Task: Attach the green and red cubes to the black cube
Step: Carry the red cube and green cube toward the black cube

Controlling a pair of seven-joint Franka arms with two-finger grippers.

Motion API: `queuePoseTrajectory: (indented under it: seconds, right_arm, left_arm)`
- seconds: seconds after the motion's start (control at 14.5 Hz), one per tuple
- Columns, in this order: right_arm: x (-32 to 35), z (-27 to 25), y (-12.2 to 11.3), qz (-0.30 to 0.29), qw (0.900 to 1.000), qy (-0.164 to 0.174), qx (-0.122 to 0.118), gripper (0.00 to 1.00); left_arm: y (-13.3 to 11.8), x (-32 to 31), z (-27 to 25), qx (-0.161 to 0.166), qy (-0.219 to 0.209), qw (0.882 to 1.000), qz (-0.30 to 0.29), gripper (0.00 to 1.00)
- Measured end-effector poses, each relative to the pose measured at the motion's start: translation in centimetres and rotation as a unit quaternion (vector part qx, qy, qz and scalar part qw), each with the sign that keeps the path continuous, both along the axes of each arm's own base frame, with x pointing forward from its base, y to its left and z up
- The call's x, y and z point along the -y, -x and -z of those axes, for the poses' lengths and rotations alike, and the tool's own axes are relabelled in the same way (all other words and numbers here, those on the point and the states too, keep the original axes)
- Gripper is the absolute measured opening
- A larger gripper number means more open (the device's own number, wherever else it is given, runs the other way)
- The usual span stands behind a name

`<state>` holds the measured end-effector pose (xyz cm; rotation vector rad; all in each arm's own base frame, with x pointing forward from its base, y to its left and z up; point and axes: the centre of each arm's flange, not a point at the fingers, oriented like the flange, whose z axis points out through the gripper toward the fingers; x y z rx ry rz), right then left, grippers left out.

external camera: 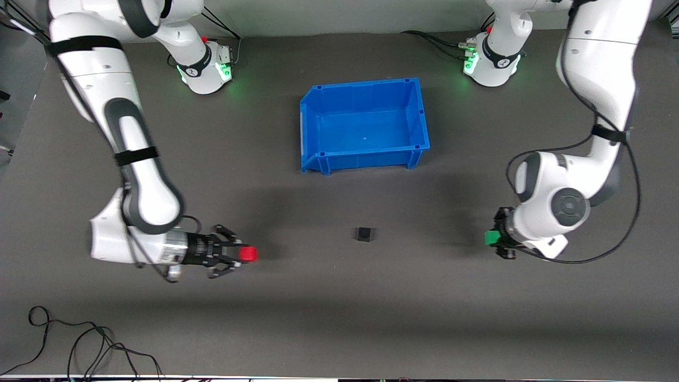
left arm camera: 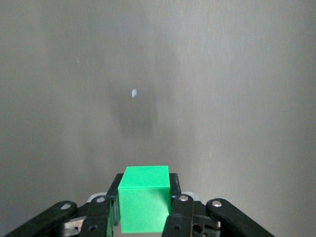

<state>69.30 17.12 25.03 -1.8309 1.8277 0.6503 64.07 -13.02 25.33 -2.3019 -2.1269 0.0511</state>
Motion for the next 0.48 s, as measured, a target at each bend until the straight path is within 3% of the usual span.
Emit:
queuePoseTrajectory:
  seconds: [0.21, 0.48]
  right_arm:
    - [-6.9, 1.8, 1.0, 0.023, 1.0, -0.007, 0.007, 0.4]
    - [-13.3, 3.5, 3.0, 0.049, 0.998, -0.028, 0.016, 0.4]
  left_arm:
    - [0.5, 5.9, -0.1, 0.013, 0.004, 1.0, 0.005, 0.39]
    - [0.6, 11.6, 0.4, 0.034, 0.03, 0.998, -0.046, 0.39]
